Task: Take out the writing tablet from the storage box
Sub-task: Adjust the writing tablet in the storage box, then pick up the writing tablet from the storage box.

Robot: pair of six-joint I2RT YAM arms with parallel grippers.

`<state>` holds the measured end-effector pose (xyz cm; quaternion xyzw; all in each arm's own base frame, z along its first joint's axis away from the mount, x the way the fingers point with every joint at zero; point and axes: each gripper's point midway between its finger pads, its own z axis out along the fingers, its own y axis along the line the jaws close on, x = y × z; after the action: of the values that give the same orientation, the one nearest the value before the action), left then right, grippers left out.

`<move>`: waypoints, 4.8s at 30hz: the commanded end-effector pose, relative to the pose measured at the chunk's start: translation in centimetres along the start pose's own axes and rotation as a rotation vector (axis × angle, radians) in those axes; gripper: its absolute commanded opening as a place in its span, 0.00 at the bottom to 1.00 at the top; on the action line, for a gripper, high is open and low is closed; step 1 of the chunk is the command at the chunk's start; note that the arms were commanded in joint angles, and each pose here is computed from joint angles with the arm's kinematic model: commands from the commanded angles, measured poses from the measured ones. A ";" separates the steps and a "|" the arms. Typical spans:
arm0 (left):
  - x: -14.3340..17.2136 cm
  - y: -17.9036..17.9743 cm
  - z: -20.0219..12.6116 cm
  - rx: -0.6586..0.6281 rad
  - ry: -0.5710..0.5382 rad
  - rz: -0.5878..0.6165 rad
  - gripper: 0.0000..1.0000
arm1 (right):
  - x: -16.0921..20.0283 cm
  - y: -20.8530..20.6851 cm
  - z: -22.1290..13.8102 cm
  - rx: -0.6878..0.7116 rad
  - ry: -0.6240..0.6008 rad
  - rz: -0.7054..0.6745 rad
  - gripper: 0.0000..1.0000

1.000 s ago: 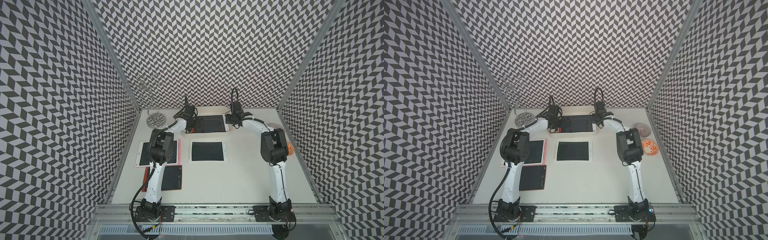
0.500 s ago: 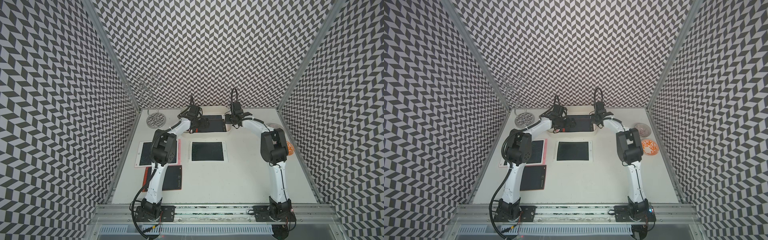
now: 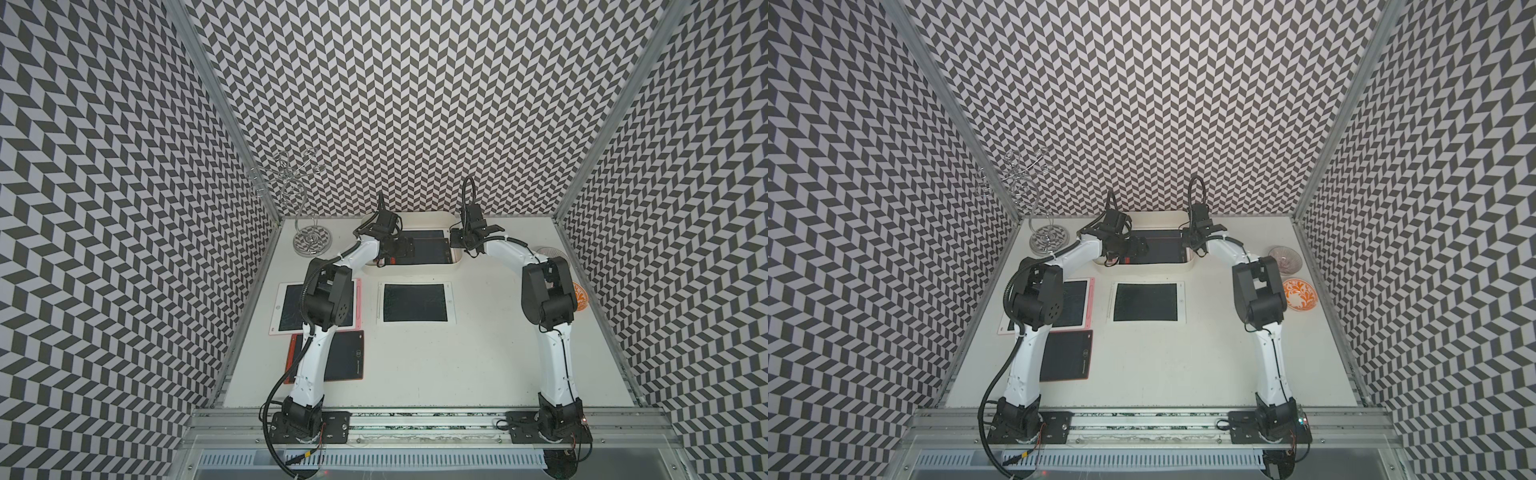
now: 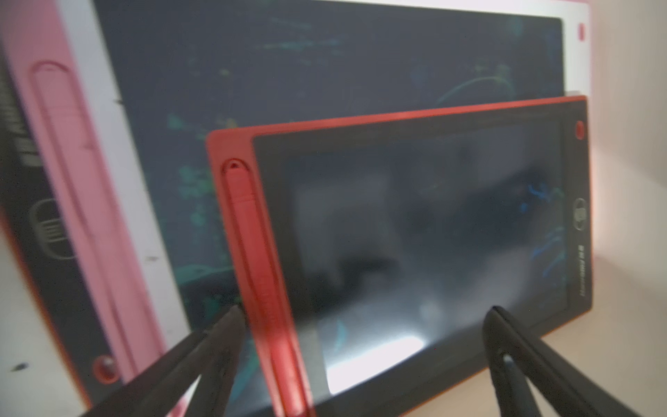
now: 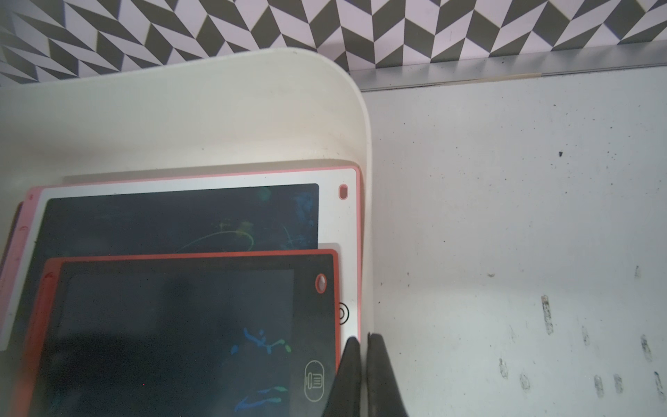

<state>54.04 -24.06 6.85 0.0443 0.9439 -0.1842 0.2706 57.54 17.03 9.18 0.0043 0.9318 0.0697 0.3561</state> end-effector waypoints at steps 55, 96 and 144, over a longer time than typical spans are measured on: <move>-1.2 -10.2 -2.7 0.494 0.047 -0.174 0.99 | 1.9 2.6 0.1 -0.104 0.050 0.011 0.00; -4.4 -8.4 -7.7 0.519 -0.053 -0.185 0.99 | 1.8 2.5 -0.6 -0.100 0.040 0.015 0.00; -4.7 -5.4 -7.2 0.454 -0.057 -0.200 0.02 | 0.4 2.0 -2.0 -0.051 0.022 0.023 0.00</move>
<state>53.44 -26.14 14.23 -0.0064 0.8780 -0.4139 0.2406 56.84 17.82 9.16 0.0098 0.9313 0.0911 0.3525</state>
